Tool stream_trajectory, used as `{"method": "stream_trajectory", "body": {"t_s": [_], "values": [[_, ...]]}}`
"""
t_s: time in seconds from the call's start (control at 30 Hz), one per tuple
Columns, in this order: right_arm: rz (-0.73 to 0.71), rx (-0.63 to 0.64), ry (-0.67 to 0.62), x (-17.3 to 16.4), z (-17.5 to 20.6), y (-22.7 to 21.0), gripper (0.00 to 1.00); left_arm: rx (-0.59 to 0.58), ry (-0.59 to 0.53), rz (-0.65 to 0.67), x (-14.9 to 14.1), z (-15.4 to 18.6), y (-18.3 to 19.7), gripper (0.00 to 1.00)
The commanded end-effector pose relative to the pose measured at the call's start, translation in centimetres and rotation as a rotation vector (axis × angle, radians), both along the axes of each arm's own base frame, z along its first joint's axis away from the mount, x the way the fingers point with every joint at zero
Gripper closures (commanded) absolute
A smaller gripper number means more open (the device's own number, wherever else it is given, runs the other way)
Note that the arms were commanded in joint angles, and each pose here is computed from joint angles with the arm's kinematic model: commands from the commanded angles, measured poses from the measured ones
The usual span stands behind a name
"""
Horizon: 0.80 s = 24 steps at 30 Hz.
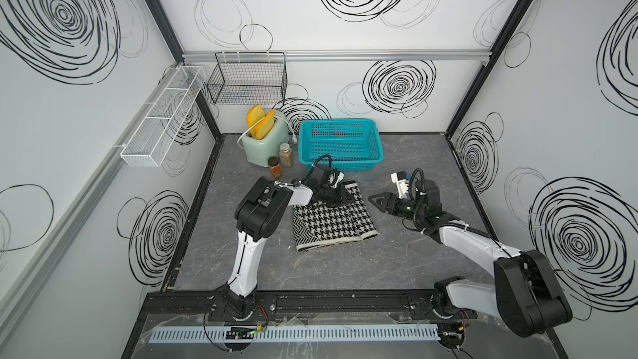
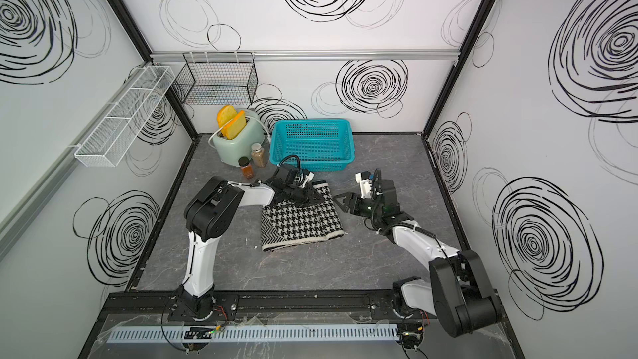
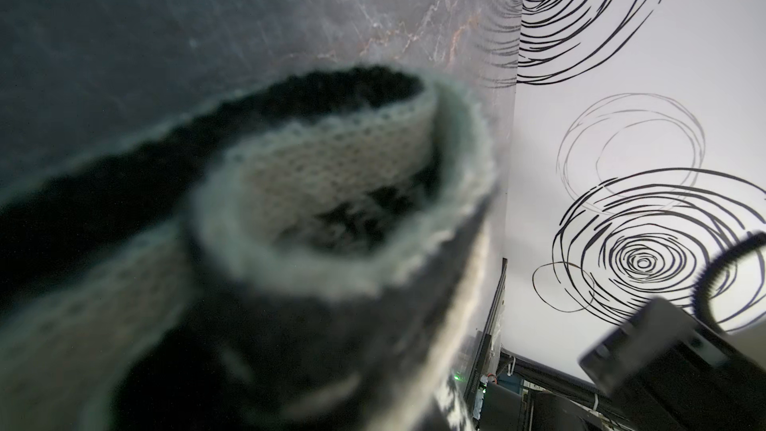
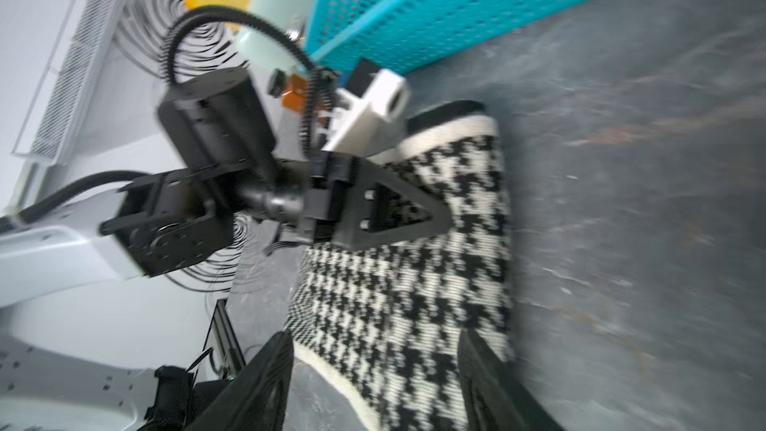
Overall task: Roll up the scarf and place it into the basket
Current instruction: Roll the scarf at the center of the board.
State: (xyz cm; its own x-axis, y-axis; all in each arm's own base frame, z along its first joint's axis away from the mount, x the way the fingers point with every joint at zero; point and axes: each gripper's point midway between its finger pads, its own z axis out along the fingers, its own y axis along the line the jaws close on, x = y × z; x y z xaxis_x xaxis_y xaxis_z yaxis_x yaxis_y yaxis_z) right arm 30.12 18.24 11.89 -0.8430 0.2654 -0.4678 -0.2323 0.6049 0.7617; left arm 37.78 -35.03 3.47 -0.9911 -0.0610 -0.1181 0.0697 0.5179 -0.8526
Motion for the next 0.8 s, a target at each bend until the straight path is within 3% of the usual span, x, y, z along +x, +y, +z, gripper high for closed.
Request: {"method": "stream_trajectory", "body": {"t_s": [0.0, 0.43, 0.77], "values": [[0.109, -0.021, 0.126, -1.7, -4.2, 0.0, 0.33, 0.024, -0.005, 0.044, 0.9, -0.9, 1.1, 0.83], [0.299, 0.084, 0.204, -2.5, -8.1, 2.5, 0.33, 0.041, 0.035, 0.035, 0.2, -3.2, 2.2, 0.83], [0.326, 0.103, 0.275, -3.8, -10.4, 4.4, 0.34, 0.001, 0.063, 0.066, -0.4, -3.4, 2.2, 0.83]]}}
